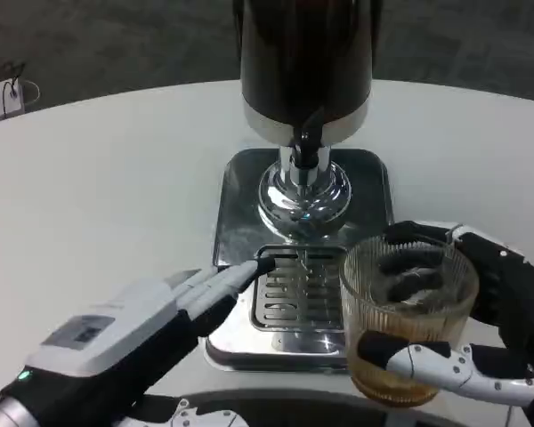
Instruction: Grasp the cup under the faucet to collect the drink, then remove the cup.
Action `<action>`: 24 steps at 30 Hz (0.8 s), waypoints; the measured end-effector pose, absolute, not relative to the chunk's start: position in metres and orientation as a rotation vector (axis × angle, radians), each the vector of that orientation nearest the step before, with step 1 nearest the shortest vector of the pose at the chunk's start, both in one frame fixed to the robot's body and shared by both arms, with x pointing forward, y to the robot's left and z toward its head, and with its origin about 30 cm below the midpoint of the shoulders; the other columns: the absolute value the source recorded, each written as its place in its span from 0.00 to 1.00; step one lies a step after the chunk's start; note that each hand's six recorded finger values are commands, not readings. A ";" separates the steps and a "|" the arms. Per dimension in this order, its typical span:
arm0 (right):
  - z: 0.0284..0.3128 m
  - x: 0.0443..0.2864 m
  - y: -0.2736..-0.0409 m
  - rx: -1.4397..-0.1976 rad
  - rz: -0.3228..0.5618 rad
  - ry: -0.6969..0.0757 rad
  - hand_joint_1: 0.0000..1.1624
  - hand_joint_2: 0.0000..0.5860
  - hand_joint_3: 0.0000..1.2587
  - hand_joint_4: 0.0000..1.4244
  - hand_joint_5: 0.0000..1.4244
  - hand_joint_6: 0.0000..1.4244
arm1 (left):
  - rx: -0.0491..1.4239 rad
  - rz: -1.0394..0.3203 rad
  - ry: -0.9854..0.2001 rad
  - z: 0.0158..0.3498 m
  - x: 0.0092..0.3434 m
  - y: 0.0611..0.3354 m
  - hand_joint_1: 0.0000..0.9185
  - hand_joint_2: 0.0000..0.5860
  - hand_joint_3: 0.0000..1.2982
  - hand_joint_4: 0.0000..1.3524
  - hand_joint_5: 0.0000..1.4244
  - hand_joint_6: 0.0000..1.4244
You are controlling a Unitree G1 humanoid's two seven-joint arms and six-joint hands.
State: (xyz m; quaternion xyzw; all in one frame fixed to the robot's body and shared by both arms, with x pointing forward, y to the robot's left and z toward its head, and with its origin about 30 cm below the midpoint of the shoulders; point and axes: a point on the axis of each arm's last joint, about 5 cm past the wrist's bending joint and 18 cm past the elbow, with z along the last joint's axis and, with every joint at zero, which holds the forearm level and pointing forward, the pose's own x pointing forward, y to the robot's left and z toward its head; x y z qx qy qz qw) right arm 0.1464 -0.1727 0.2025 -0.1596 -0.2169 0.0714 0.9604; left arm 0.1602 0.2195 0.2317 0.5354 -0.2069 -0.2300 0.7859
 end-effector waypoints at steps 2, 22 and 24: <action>0.203 0.147 -0.173 -0.324 0.148 -0.438 0.87 0.28 0.84 0.91 0.96 1.00 | 1.170 -0.498 -0.433 0.232 0.160 0.219 0.00 0.12 0.00 0.00 0.00 0.00; 0.204 0.148 -0.171 -0.327 0.157 -0.444 0.86 0.28 0.84 0.90 0.96 1.00 | 1.210 -0.508 -0.372 0.234 0.152 0.214 0.00 0.11 0.00 0.00 0.00 0.00; 0.204 0.148 -0.171 -0.326 0.158 -0.444 0.86 0.28 0.84 0.90 0.96 1.00 | 1.208 -0.507 -0.368 0.234 0.152 0.214 0.00 0.11 0.00 0.00 0.00 0.00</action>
